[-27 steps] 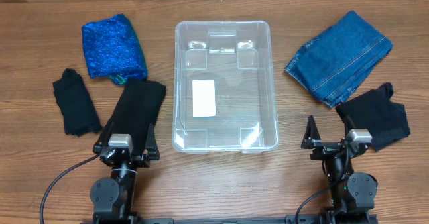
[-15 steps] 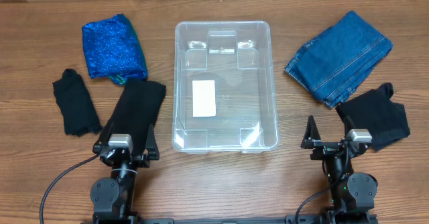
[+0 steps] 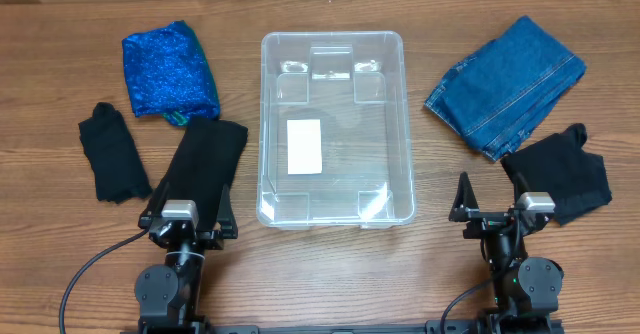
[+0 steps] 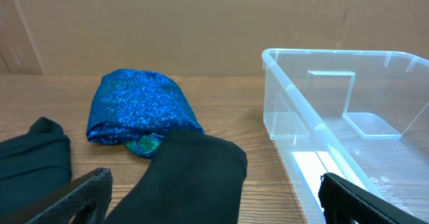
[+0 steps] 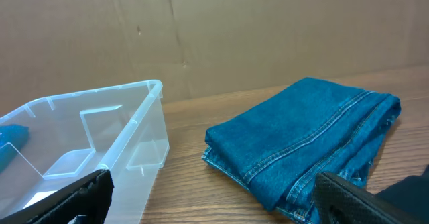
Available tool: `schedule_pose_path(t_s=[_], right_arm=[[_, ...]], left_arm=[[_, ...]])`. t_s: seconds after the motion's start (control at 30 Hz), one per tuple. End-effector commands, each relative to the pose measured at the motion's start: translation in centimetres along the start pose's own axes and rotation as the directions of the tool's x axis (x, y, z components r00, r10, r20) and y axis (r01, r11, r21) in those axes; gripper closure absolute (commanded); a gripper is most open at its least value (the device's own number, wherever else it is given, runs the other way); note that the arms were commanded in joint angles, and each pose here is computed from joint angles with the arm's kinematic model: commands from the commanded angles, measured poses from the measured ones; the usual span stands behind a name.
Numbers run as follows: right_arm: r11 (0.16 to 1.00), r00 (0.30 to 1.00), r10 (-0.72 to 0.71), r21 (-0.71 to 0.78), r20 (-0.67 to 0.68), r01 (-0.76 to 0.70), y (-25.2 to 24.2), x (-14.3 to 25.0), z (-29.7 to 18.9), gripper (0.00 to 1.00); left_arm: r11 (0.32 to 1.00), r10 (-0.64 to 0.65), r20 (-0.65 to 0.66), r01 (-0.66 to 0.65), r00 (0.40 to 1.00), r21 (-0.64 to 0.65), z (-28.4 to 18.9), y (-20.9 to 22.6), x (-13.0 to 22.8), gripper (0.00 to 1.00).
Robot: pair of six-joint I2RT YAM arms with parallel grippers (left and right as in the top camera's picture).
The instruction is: Pack container
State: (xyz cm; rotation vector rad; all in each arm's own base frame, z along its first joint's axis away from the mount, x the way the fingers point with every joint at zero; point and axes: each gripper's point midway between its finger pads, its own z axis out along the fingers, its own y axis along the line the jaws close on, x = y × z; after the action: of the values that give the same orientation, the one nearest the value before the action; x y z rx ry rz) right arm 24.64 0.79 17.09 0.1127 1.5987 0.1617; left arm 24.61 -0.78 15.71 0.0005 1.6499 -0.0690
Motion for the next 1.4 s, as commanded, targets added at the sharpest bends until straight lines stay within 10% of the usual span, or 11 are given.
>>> schedule_pose_path(t_s=[0.0, 0.83, 1.03, 1.37], right_arm=[[1.0, 1.0, -0.001, -0.008, 0.004, 0.001, 0.1, 0.1, 0.0, 0.0], [1.0, 1.0, 0.001, -0.026, 0.002, -0.001, 0.4, 0.2, 0.0, 0.0], [0.982, 0.982, 0.189, -0.021, -0.01, -0.189, 0.4, 0.3, 0.0, 0.0], [0.971, 0.983, 0.182, 0.155, 0.01, -0.182, -1.5, -6.1, -0.3, 0.0]], left_arm=[[1.0, 0.02, 0.004, -0.02, 1.0, -0.001, 0.0, 0.0, 0.1, 0.0], [1.0, 0.02, 0.004, -0.02, 1.0, 0.004, 0.0, -0.1, 0.1, 0.0], [0.991, -0.132, 0.008, 0.132, 0.991, 0.01, -0.1, -0.2, -0.2, 0.0], [0.996, -0.088, 0.115, 0.09, 0.989, -0.008, -1.7, -0.1, -10.3, 0.0]])
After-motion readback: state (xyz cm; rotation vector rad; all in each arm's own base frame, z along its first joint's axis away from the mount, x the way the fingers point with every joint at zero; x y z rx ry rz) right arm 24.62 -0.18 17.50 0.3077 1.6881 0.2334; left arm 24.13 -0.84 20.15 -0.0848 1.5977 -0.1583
